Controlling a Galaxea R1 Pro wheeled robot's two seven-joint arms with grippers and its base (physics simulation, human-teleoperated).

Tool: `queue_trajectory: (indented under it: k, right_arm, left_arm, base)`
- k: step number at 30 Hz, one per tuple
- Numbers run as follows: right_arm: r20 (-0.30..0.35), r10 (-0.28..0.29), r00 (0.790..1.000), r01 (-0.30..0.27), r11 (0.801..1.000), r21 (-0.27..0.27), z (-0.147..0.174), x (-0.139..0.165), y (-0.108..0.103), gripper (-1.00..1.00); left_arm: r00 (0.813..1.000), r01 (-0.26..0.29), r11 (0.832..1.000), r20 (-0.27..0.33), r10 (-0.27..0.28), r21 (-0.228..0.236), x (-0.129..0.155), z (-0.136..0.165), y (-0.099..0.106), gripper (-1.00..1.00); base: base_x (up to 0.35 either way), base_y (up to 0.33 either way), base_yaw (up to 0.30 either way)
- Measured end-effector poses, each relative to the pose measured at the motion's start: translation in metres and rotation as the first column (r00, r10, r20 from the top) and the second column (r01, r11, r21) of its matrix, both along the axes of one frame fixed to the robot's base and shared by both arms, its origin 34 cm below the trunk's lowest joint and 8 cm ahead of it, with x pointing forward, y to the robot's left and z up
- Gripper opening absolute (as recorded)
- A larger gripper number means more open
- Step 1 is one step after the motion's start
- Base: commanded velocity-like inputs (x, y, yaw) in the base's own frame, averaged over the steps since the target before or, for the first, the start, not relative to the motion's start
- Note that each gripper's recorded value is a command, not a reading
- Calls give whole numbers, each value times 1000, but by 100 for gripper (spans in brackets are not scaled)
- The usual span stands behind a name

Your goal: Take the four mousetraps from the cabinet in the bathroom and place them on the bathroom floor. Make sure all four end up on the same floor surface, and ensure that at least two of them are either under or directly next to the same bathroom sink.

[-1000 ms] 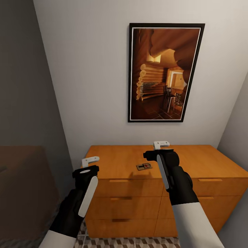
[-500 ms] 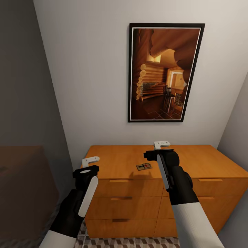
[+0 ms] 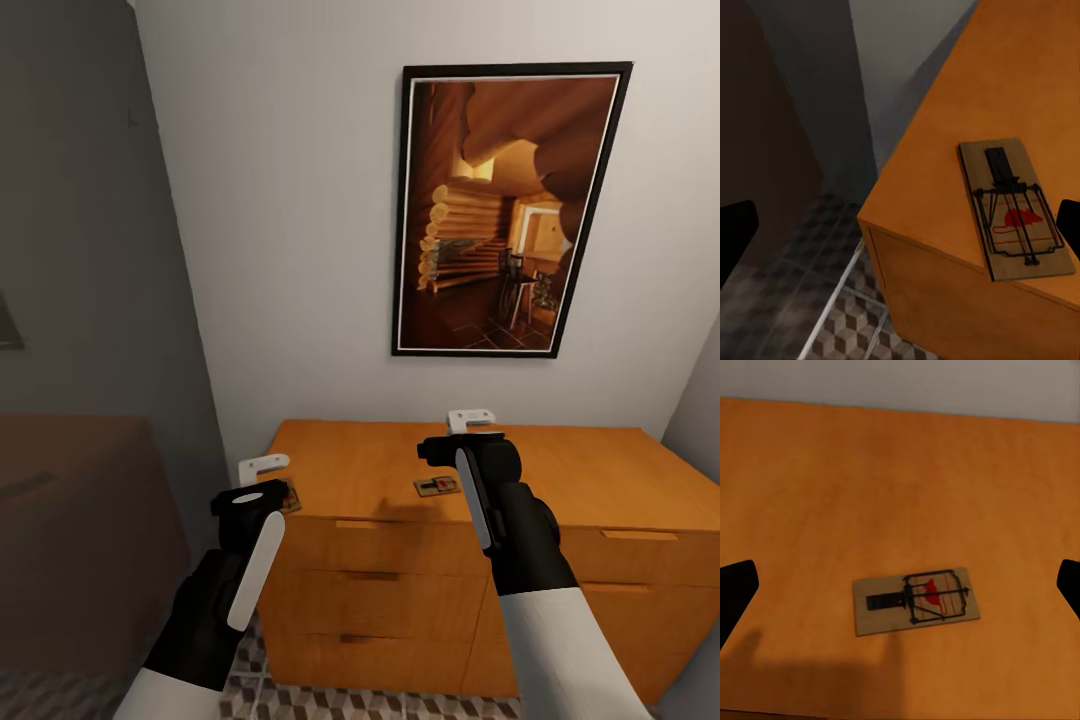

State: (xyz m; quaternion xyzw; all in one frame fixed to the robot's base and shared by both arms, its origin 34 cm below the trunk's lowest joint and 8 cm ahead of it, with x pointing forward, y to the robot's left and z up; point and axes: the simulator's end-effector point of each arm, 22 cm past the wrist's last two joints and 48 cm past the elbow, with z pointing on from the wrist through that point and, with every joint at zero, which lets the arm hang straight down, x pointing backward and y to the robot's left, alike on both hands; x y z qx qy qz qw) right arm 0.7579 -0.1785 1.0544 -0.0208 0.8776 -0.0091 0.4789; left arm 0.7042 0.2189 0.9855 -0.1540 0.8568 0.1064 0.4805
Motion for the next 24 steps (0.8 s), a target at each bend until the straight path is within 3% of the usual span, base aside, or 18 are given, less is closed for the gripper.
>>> queue_trajectory:
  k: [24]
  right_arm:
    - [1, 0, 1000, 0, 1000, -3, 0, 0, 0, 100]
  left_arm:
    - [1000, -2, 1000, 3, 2, -2, 0, 0, 0, 100]
  base:
    - [0, -35, 10]
